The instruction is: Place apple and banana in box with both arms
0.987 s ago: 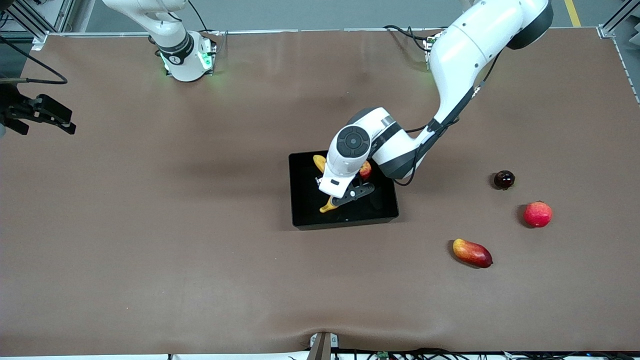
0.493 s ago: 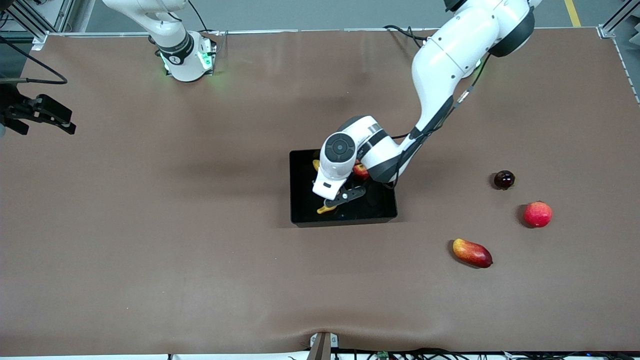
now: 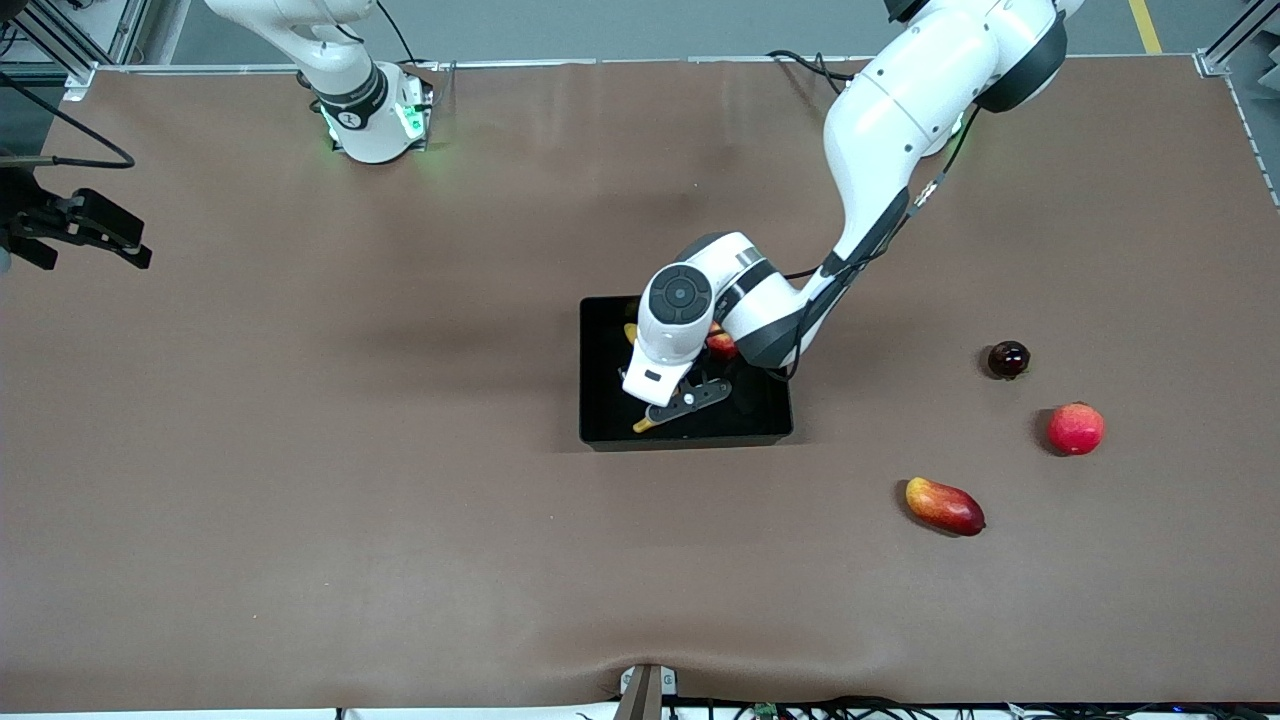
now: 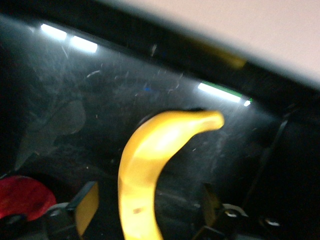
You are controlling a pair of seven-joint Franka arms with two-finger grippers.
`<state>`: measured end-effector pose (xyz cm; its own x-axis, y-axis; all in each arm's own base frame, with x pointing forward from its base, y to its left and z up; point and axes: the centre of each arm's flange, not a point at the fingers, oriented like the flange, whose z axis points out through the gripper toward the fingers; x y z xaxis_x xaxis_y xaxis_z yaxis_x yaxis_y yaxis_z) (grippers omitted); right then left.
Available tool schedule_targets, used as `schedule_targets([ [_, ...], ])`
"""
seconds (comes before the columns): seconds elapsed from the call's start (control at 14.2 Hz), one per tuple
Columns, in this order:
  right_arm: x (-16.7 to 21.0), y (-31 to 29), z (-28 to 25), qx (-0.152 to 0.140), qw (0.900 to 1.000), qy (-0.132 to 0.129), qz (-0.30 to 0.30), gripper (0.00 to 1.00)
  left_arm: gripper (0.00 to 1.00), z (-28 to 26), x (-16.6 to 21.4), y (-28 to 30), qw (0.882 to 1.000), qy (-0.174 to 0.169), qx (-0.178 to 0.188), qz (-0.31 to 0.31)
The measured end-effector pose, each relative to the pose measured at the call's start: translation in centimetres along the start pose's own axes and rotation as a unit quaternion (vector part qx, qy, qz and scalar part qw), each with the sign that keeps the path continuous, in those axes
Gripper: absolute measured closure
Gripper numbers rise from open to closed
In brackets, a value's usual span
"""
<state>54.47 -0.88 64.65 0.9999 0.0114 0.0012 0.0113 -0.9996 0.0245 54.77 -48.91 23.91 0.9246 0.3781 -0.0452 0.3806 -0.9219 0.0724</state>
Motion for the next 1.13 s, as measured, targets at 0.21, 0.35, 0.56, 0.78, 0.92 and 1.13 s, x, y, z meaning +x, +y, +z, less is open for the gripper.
schedule_targets([
  [0.21,0.0,0.0,0.0,0.000,1.000,0.000,0.000,0.00,0.00,-6.5,4.0,-1.4,0.999,0.030,-0.013,-0.020],
  [0.35,0.0,0.0,0.0,0.000,1.000,0.000,0.000,0.00,0.00,-11.7,6.8,-3.5,0.998,0.050,-0.006,-0.023],
  [0.56,0.0,0.0,0.0,0.000,1.000,0.000,0.000,0.00,0.00,-17.2,9.5,-7.1,0.998,0.063,0.024,-0.009],
  [0.78,0.0,-0.1,0.0,0.000,1.000,0.000,0.000,0.00,0.00,-20.4,12.4,-10.9,0.997,0.063,0.051,0.012],
  [0.92,0.0,-0.1,0.0,0.000,1.000,0.000,-0.001,0.00,0.00,-22.5,14.5,-13.6,0.996,0.066,0.061,0.023],
  [1.13,0.0,-0.1,0.0,0.000,1.000,0.000,-0.001,0.00,0.00,-26.5,17.4,-18.3,0.993,0.071,0.073,0.051],
])
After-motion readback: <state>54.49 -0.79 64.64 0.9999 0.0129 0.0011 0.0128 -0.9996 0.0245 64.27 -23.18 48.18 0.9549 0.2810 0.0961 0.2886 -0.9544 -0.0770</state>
